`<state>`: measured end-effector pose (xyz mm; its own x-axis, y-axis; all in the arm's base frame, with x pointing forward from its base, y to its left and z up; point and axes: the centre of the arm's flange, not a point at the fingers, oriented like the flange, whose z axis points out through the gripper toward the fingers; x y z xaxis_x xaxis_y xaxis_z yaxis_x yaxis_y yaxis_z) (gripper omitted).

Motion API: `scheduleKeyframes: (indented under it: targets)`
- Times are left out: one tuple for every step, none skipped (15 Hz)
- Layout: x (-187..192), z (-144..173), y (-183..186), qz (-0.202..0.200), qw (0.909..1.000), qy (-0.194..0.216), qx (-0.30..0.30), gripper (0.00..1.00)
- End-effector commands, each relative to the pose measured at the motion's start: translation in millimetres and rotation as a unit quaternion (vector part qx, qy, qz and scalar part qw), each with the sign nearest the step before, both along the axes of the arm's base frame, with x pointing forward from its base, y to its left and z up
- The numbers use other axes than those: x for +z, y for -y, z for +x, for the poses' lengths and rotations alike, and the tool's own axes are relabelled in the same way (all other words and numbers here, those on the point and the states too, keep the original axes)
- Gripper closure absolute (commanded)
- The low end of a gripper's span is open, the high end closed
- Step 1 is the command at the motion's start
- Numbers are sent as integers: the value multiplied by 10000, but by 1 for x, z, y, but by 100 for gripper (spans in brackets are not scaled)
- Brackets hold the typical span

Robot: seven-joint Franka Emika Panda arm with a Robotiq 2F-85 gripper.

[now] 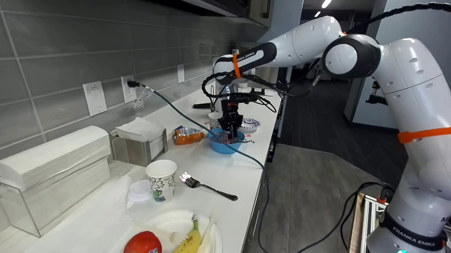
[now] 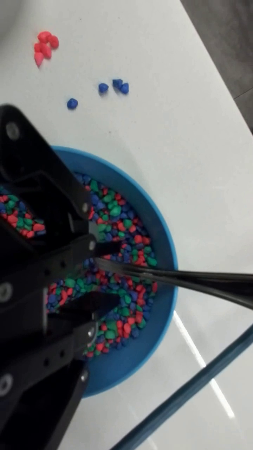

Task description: Remove the spoon from the blue bowl

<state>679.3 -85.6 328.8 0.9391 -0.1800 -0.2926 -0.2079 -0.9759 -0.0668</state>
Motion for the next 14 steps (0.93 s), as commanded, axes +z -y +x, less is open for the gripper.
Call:
scheduleKeyframes:
  targets:
    - [-7, 15, 2, -15, 9997, -214, 81, 64]
    - [-10, 16, 1, -21, 9997, -250, 77, 64]
    - [-12, 17, 1, -22, 9995, -293, 76, 64]
    - [-14, 18, 2, -19, 9994, -333, 76, 66]
    - [-17, 19, 2, -10, 9993, -359, 79, 66]
    - [-18, 20, 2, -1, 9992, -384, 87, 68]
    - [-20, 21, 2, 2, 9991, -403, 99, 69]
    - [-23, 23, 1, -1, 9990, -429, 114, 69]
    - [-25, 24, 0, 11, 9989, -454, 131, 69]
    - [-26, 25, 0, 10, 9988, -465, 136, 68]
    - [-28, 26, -1, 15, 9987, -491, 145, 68]
    - [-30, 27, -2, 29, 9985, -532, 158, 68]
    - [-32, 27, -3, 47, 9982, -573, 168, 69]
    - [-33, 27, -4, 66, 9979, -615, 183, 68]
